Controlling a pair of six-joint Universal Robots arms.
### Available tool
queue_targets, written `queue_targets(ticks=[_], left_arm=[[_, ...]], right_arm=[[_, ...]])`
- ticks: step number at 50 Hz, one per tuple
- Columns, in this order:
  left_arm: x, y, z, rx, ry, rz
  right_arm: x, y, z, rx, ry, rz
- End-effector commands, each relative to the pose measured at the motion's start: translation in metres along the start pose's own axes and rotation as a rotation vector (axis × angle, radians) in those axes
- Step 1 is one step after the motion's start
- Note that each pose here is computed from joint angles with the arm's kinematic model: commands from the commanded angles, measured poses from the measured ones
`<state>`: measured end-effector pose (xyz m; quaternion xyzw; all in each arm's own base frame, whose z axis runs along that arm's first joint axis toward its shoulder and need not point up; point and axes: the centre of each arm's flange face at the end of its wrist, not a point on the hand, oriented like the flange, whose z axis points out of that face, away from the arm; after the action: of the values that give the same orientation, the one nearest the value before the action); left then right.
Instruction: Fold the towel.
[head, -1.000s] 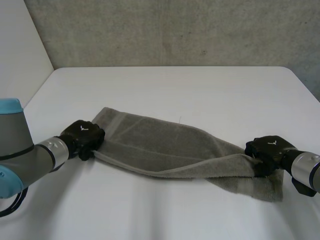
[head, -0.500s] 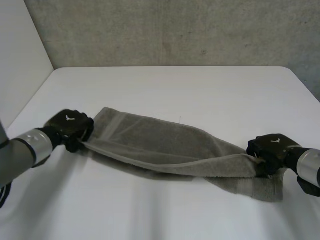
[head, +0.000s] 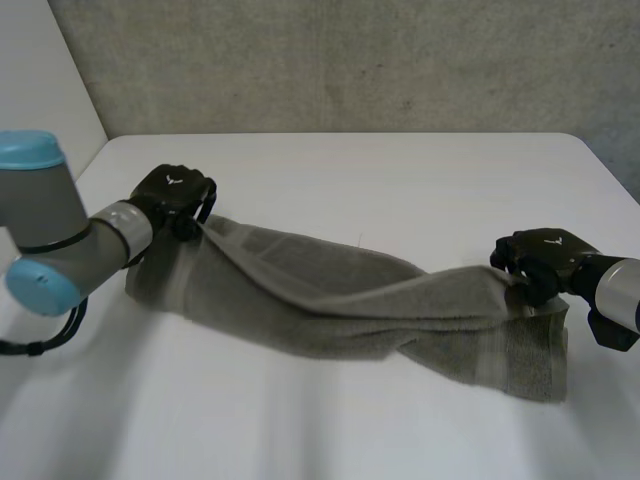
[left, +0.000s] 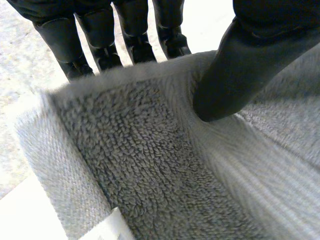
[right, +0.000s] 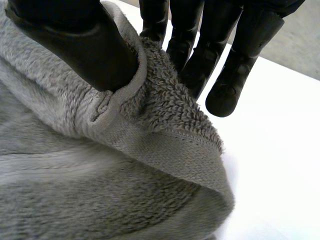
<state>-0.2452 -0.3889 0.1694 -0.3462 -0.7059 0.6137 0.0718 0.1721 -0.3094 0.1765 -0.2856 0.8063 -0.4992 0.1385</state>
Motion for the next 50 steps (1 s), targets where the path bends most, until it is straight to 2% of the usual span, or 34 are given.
queue_targets(ticks=[1,19,27,32,39,44,50], left_arm=[[-0.004,0.002,0.040,0.045,-0.059,0.034],[0.029,0.011,0.060,0.054,-0.001,0.045],[0.018,0.008,0.059,0.028,-0.092,0.048],[0.003,-0.002,0.049,0.019,-0.142,0.039],[-0.021,-0.010,0.008,-0.045,-0.164,0.013],[-0.022,-0.014,-0.013,-0.049,-0.129,-0.002],[-0.013,-0.012,-0.033,-0.064,-0.084,-0.019]], right_arm=[[0.013,0.009,0.014,-0.002,0.075,0.022],[0.023,0.018,0.027,0.009,0.134,0.034],[0.027,-0.005,0.015,0.071,0.158,0.002],[0.022,-0.022,-0.005,0.108,0.179,-0.027],[-0.003,-0.030,-0.046,0.103,0.163,-0.033],[-0.030,-0.006,-0.067,0.028,0.145,-0.084],[-0.044,0.022,-0.071,-0.061,0.105,-0.141]])
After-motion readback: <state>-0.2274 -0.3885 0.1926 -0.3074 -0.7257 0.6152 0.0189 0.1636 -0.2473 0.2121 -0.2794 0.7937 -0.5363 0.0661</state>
